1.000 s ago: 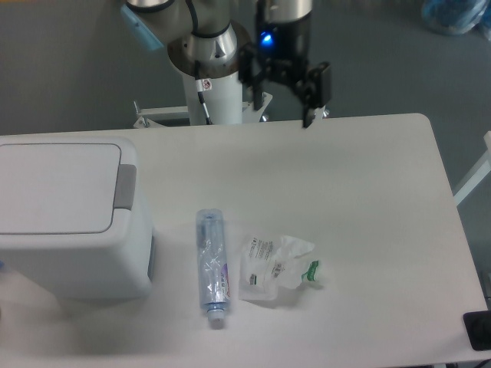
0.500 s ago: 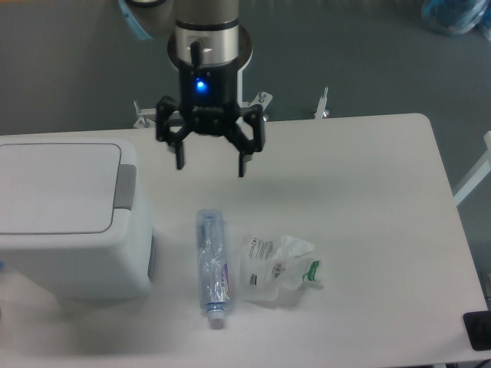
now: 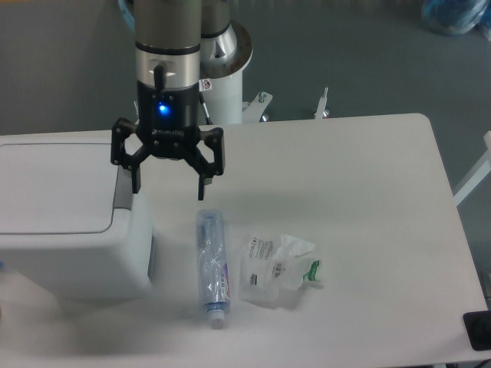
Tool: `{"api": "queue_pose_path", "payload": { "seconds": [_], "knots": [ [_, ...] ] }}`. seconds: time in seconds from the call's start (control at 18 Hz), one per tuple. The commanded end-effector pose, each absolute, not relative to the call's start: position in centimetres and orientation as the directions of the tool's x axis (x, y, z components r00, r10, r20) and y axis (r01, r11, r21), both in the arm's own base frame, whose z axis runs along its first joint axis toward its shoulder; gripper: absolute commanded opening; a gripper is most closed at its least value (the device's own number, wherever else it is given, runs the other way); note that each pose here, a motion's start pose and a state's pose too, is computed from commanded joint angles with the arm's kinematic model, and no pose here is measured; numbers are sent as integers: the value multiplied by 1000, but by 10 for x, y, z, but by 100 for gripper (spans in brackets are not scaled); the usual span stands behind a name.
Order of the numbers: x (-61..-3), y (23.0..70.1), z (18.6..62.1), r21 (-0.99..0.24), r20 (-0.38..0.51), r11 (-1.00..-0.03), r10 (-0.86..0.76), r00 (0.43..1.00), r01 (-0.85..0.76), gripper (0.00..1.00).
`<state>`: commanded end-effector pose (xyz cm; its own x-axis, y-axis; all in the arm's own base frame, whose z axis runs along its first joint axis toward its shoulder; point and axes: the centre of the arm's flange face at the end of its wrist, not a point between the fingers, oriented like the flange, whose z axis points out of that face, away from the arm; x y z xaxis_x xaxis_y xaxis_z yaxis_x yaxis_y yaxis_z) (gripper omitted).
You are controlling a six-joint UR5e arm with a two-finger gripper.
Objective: Open the trash can
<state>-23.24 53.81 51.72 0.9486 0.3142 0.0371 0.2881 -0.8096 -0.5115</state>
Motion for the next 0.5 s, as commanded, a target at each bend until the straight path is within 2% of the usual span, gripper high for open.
{"api": "queue_pose_path", "payload": {
  "seconds": [0.5],
  "knots": [
    [-230, 538, 510, -501, 35, -818, 305, 952, 281, 100]
  ]
}}
